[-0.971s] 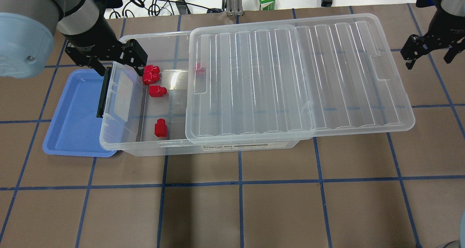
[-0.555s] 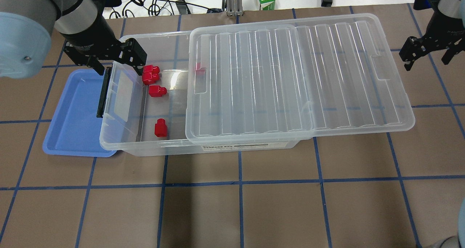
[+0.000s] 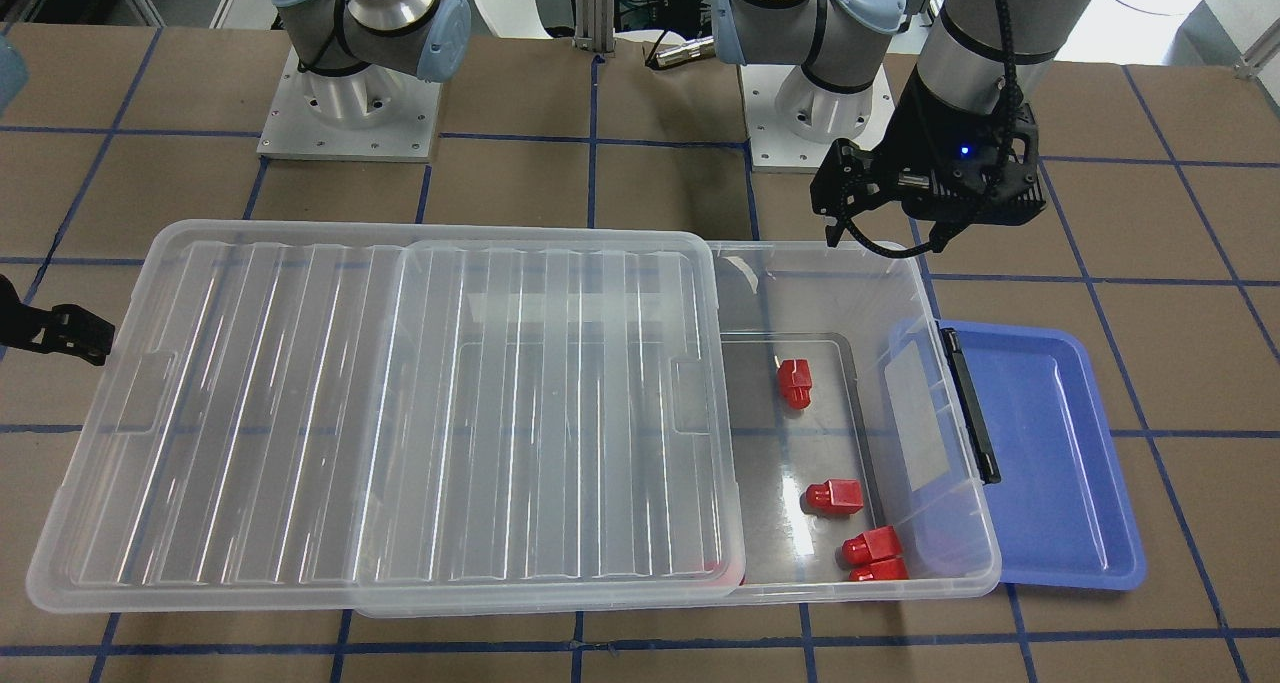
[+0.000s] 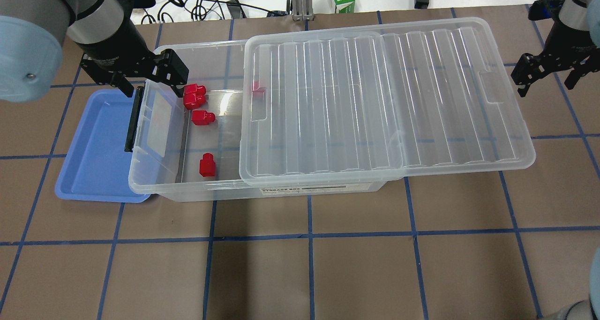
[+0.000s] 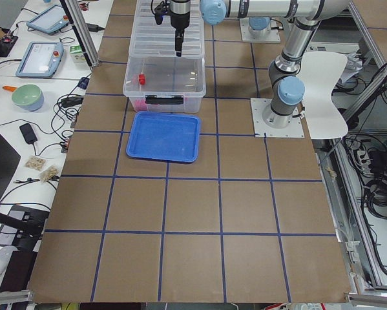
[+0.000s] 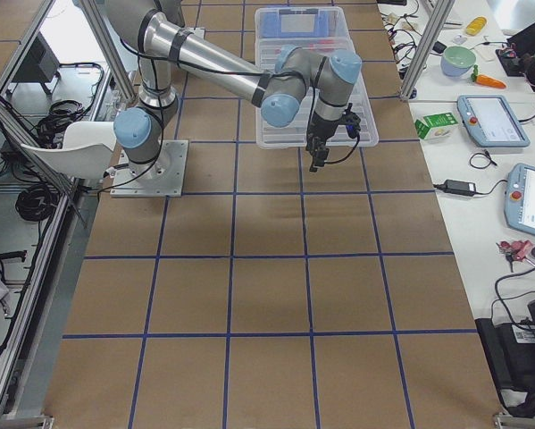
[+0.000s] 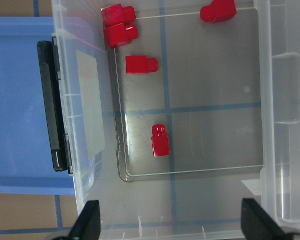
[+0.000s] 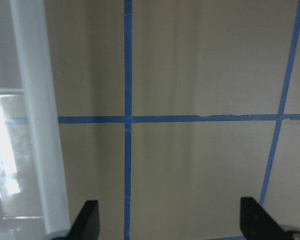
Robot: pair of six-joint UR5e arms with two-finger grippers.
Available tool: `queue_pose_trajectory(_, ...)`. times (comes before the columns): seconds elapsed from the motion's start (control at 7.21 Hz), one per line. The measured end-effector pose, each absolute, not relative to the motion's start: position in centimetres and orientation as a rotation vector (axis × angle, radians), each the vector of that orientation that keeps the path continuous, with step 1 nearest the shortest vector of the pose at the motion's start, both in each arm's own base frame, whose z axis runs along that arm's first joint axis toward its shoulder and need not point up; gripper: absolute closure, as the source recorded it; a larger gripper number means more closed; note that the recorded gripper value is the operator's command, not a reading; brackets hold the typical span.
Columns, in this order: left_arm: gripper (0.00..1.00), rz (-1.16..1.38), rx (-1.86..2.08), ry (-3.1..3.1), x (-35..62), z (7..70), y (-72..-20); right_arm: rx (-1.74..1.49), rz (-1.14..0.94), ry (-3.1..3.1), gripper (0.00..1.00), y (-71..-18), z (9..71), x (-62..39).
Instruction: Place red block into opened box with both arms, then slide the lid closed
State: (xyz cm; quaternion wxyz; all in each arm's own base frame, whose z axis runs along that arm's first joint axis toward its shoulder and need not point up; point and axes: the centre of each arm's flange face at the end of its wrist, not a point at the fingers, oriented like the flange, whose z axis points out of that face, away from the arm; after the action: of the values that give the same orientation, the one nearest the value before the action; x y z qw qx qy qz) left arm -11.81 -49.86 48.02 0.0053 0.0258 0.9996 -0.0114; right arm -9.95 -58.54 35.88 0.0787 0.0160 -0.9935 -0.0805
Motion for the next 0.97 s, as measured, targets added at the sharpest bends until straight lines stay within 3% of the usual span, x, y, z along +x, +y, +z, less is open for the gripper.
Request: queue_pose_trajectory(0.97, 0.0, -0.025, 0.082, 3.125, -11.7, 47.9, -49.8, 0.055, -0.266, -2.998, 0.0, -58.2, 35.3, -8.8)
